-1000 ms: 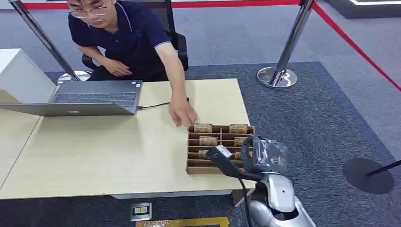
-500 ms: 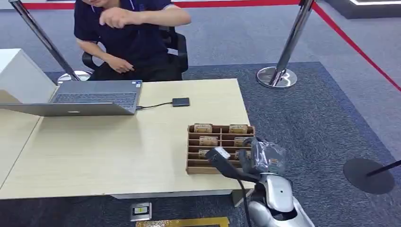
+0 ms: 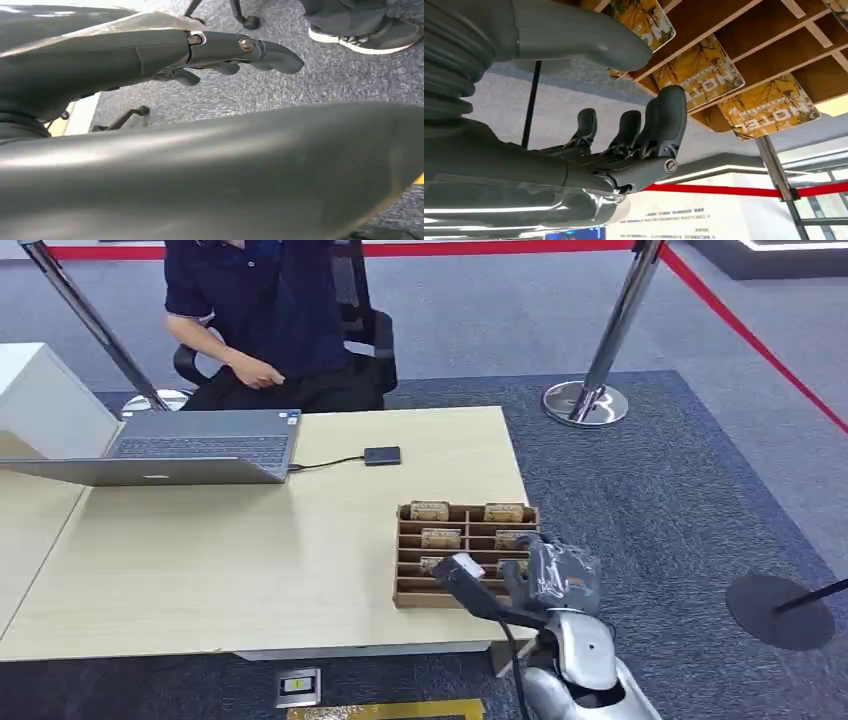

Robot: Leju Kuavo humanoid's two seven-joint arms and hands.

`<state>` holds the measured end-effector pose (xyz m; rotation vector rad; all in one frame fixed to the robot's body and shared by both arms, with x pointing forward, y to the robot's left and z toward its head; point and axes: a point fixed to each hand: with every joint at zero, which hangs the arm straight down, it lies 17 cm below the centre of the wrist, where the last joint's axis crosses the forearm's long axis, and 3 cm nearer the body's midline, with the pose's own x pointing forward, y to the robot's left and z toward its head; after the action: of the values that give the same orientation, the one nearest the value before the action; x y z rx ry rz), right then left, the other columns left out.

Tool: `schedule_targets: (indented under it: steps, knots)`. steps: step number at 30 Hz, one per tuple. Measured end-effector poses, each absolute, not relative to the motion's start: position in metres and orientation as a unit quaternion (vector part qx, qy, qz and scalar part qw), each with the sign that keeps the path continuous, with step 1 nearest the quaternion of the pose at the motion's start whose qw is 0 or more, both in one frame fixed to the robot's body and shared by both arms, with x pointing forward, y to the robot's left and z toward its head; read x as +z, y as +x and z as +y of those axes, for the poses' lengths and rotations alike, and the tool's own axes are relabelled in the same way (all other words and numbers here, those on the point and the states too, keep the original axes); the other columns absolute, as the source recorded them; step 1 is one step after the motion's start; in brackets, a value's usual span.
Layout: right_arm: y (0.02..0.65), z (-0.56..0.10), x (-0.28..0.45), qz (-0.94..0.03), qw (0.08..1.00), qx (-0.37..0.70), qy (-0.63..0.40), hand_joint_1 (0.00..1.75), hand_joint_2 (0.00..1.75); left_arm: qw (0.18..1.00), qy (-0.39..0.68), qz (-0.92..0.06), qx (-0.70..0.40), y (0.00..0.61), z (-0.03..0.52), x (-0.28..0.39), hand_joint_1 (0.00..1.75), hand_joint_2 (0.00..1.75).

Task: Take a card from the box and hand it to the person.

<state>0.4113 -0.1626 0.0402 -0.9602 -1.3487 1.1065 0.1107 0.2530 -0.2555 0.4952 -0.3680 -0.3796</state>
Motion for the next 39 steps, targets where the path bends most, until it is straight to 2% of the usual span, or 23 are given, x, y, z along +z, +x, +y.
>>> schedule_targets:
  steps: [39]
  knots:
    - [0.417,-0.156,0.016,-0.550,0.561,0.484,-0.386,0.94,1.75,0.935,0.244,-0.180,-0.185,0.111,0.254,-0.255,0.00,0.00]
